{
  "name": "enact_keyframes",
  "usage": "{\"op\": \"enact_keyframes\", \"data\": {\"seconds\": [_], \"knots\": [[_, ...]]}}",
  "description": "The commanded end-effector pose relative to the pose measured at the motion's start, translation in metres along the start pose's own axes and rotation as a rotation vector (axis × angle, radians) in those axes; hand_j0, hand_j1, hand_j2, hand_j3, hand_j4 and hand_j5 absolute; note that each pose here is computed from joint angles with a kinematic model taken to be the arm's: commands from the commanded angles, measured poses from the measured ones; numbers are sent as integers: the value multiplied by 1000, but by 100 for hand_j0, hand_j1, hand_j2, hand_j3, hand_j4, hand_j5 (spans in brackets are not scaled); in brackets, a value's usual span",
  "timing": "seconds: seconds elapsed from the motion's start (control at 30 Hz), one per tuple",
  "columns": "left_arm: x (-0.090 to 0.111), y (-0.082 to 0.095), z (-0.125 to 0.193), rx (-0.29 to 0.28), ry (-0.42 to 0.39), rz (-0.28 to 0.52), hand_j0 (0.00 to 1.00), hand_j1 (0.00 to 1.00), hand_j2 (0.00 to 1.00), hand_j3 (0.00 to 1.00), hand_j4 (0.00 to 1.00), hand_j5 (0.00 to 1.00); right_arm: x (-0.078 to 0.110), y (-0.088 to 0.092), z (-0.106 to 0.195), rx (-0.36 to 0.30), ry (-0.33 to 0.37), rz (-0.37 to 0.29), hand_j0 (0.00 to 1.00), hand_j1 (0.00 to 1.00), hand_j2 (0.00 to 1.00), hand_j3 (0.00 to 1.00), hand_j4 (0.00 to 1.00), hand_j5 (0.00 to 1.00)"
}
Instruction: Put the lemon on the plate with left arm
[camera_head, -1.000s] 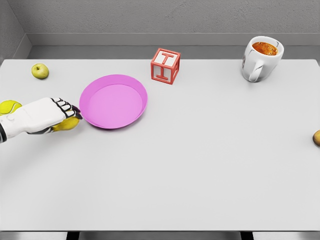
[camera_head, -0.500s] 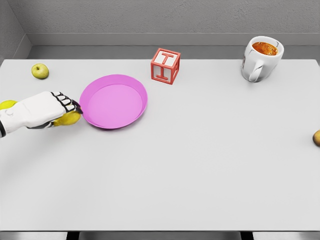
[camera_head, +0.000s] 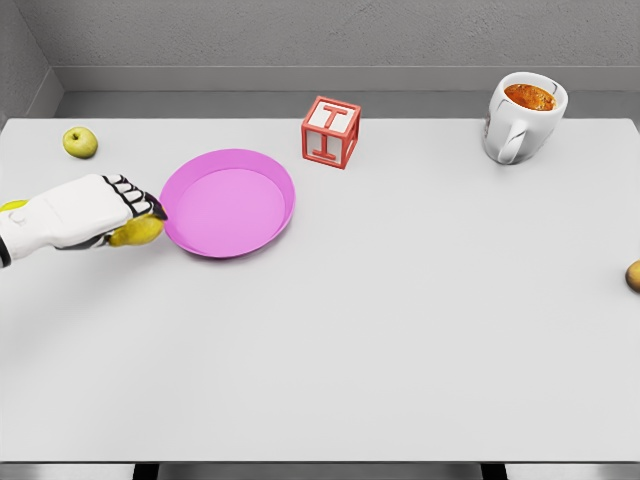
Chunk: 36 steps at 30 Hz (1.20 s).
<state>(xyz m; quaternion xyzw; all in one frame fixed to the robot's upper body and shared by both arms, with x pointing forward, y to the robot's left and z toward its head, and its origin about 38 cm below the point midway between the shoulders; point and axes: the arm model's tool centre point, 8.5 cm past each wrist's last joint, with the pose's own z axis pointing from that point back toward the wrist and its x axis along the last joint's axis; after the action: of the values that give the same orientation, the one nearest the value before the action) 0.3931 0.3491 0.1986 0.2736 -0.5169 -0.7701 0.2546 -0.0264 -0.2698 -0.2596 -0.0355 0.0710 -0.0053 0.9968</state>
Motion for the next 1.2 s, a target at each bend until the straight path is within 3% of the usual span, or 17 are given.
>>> {"op": "enact_keyframes", "data": {"seconds": [0.0, 1.17], "knots": [[0, 1, 0, 6, 0, 4, 64, 64, 64, 64, 64, 64, -1, 0, 0, 0, 2, 0, 100, 100, 100, 100, 100, 100], [9, 25, -18, 91, -34, 3, 63, 63, 63, 63, 63, 63, 0, 0, 0, 0, 0, 0, 100, 100, 100, 100, 100, 100]]}}
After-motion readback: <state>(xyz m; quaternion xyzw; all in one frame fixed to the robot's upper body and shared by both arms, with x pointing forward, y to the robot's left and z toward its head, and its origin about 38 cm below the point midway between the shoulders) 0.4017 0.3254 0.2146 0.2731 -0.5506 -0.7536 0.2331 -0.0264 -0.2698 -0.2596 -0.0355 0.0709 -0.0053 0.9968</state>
